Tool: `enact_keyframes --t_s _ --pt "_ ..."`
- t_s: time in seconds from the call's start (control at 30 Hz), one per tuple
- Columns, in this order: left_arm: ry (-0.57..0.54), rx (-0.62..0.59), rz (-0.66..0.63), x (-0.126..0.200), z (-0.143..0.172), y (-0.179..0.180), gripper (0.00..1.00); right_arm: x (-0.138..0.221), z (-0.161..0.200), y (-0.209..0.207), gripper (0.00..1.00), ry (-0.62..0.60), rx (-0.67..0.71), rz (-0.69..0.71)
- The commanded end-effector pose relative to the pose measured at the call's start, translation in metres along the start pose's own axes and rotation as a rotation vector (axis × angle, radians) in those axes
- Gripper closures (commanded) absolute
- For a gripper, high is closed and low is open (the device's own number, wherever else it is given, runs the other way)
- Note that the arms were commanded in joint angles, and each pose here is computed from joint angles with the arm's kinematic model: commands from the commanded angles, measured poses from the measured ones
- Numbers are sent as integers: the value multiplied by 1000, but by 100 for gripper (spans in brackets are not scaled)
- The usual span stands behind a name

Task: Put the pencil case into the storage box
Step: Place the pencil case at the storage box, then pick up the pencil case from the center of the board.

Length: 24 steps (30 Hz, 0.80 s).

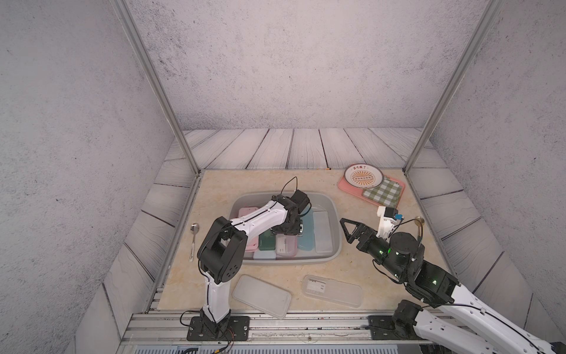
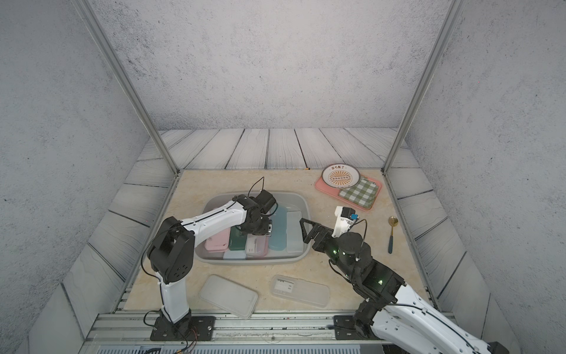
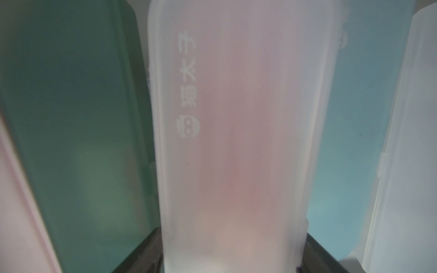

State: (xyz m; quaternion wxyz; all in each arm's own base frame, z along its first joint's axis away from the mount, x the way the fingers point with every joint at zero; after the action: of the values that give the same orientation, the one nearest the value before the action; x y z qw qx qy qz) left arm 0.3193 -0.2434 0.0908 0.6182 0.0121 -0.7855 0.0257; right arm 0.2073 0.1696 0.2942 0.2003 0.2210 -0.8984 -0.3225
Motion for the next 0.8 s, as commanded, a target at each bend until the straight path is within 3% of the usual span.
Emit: enact_keyframes --t_s 0.0,0.1,0.13,0.37,0.57,0.67,0.77 --pt "32 12 8 -8 0 -3 28 7 1 -7 1 -1 20 18" --pt "42 9 34 -5 0 -8 17 11 0 -9 1 -2 30 27" --pt "41 7 42 -2 -1 -9 2 12 0 -10 1 -1 34 29" --pt "27 -16 91 20 -2 -8 0 16 0 -13 1 -5 46 32" --pt "-63 -101 170 74 -7 -1 0 14 8 -17 1 46 97 66" --pt "-163 -183 197 106 -14 8 0 13 12 -23 1 87 123 115" --pt "-309 -386 239 138 -16 14 0 13 20 -31 1 134 127 164"
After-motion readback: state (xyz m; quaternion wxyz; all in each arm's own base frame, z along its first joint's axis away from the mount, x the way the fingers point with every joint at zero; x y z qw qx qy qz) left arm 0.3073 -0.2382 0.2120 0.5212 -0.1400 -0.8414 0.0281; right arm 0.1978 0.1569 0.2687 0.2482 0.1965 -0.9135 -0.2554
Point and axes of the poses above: each gripper's point midway between its finger pads, its own x axis back along the fingers, its own y axis along the line the jaws close on, z = x × y, the point moved 2 cm from there along x, back along the fingers, and after that the axes turned 6 degrees about x, right-handed, at the moved point
